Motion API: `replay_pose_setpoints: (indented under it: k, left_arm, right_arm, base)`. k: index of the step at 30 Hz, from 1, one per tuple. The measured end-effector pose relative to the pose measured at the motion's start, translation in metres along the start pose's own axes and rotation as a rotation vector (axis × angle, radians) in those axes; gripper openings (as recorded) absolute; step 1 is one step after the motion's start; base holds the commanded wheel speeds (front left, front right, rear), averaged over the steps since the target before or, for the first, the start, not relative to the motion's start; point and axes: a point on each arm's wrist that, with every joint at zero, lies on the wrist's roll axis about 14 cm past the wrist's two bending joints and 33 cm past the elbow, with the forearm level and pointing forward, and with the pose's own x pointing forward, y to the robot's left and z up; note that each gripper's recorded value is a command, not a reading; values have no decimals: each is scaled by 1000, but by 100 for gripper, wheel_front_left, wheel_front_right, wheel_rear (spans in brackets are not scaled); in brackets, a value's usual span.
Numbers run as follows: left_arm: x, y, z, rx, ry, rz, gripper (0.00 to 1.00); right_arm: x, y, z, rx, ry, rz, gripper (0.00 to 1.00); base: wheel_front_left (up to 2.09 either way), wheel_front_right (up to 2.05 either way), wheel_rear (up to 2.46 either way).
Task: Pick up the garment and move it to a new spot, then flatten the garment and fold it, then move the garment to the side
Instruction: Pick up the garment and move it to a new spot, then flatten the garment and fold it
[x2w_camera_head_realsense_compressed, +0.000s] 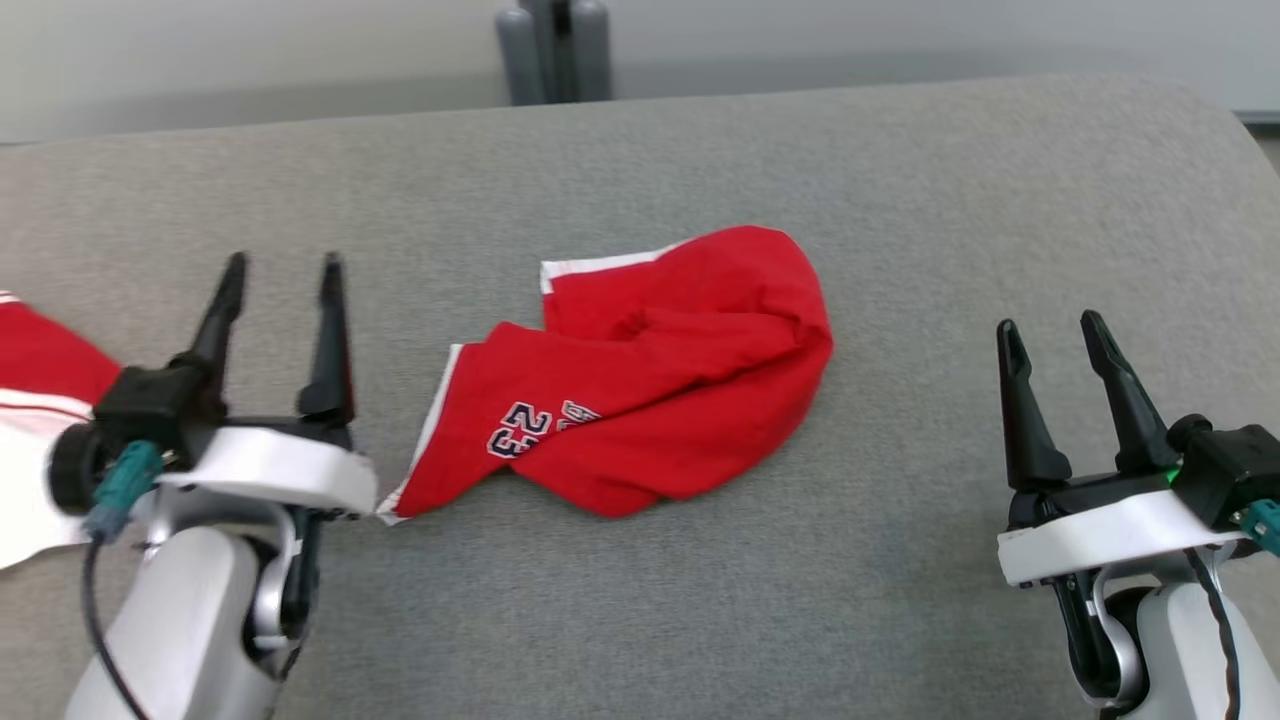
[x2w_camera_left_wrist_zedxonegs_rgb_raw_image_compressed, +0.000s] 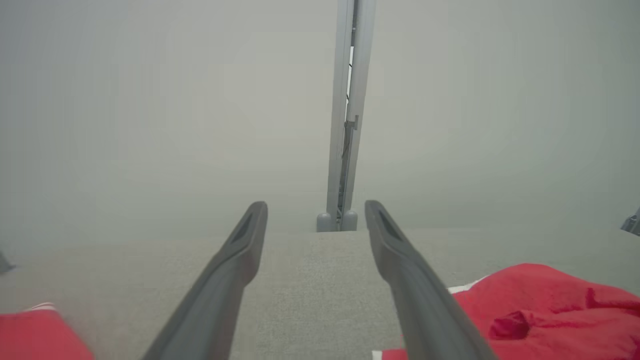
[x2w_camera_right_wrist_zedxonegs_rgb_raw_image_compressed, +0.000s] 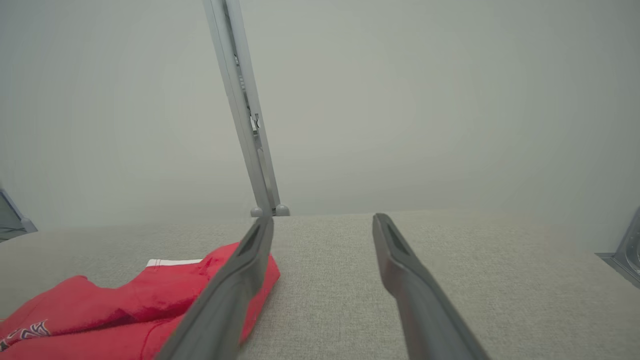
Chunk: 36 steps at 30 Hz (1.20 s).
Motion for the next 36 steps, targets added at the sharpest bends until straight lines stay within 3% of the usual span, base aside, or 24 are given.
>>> replay_pose_setpoints:
  k: [10, 21, 36]
  left_arm:
    - [-54, 63, 31, 63, -53, 185, 100]
    - [-103, 57, 29, 73, 11, 192, 100]
    - [-112, 58, 28, 74, 42, 206, 100]
  right_arm:
    - [-6, 27, 9, 2, -2, 71, 100]
    - [-35, 25, 11, 1, 19, 59, 100]
    - [-43, 20, 15, 3, 21, 39, 100]
  base:
    - [0, 0, 0]
    - [0, 0, 0]
    - [0, 0, 0]
